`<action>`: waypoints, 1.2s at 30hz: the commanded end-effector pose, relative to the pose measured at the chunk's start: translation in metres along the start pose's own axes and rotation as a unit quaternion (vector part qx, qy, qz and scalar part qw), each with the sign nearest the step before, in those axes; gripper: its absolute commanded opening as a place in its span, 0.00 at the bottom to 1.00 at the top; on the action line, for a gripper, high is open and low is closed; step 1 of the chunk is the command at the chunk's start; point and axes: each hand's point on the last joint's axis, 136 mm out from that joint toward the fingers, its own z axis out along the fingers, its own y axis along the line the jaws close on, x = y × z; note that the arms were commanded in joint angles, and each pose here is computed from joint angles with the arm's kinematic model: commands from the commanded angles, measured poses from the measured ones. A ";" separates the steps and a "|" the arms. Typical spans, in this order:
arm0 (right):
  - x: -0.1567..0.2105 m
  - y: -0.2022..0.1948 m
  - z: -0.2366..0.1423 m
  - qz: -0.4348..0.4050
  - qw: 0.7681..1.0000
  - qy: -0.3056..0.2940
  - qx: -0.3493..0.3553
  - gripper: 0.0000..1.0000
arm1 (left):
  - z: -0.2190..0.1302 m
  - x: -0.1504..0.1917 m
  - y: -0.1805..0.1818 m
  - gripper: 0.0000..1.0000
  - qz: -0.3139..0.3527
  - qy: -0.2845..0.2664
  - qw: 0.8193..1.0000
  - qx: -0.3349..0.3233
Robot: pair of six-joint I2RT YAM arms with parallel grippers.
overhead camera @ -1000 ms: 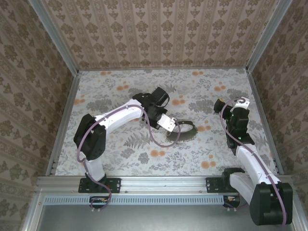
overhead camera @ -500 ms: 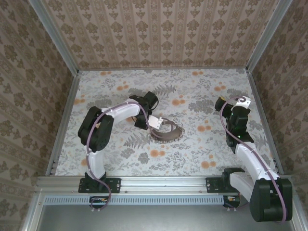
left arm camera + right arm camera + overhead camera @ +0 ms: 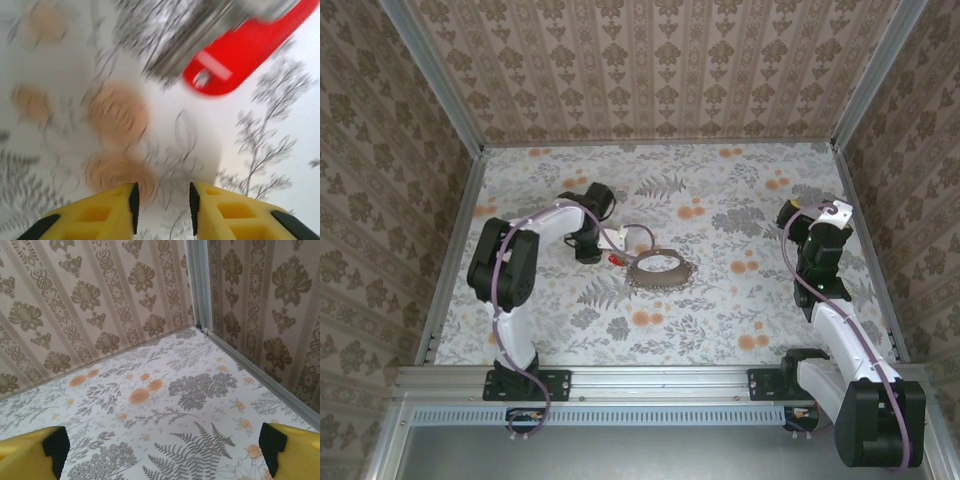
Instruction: Put the keys on the keyring
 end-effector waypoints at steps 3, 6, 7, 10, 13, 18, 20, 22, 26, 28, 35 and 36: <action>-0.025 -0.005 -0.005 -0.026 0.999 -0.046 0.009 1.00 | -0.051 0.005 0.023 0.92 -0.149 -0.127 0.978 -0.071; -0.030 0.004 -0.014 -0.028 0.999 -0.036 -0.018 1.00 | -0.095 0.013 0.048 1.00 -0.258 -0.242 0.928 -0.119; -0.028 0.007 -0.018 -0.033 0.999 -0.030 -0.030 0.99 | -0.107 0.017 0.054 1.00 -0.292 -0.283 0.905 -0.127; -0.022 0.018 -0.026 -0.072 0.995 -0.017 -0.062 1.00 | -0.131 0.039 0.072 1.00 -0.382 -0.367 0.830 -0.175; -0.007 0.032 -0.031 -0.091 0.990 0.006 -0.104 0.99 | -0.128 0.067 0.083 1.00 -0.455 -0.388 0.769 -0.226; 0.025 0.057 -0.032 -0.137 0.979 0.021 -0.149 1.00 | -0.102 0.106 0.093 1.00 -0.516 -0.348 0.722 -0.303; 0.040 0.065 -0.028 -0.150 0.975 0.024 -0.160 1.00 | -0.095 0.116 0.097 1.00 -0.531 -0.354 0.704 -0.311; 0.055 0.074 -0.022 -0.154 0.973 0.025 -0.171 1.00 | -0.090 0.121 0.100 1.00 -0.539 -0.341 0.707 -0.304; 0.076 0.068 -0.004 -0.158 0.976 0.019 -0.146 1.00 | -0.087 0.114 0.098 1.00 -0.528 -0.355 0.719 -0.280; 0.086 0.067 0.005 -0.159 0.976 0.023 -0.144 1.00 | -0.076 0.123 0.090 1.00 -0.548 -0.349 0.701 -0.294; 0.118 0.074 0.032 -0.155 0.976 0.041 -0.146 1.00 | -0.056 0.128 0.087 1.00 -0.547 -0.376 0.684 -0.303; 0.122 0.077 0.035 -0.156 0.975 0.040 -0.153 1.00 | -0.054 0.132 0.083 1.00 -0.554 -0.370 0.681 -0.304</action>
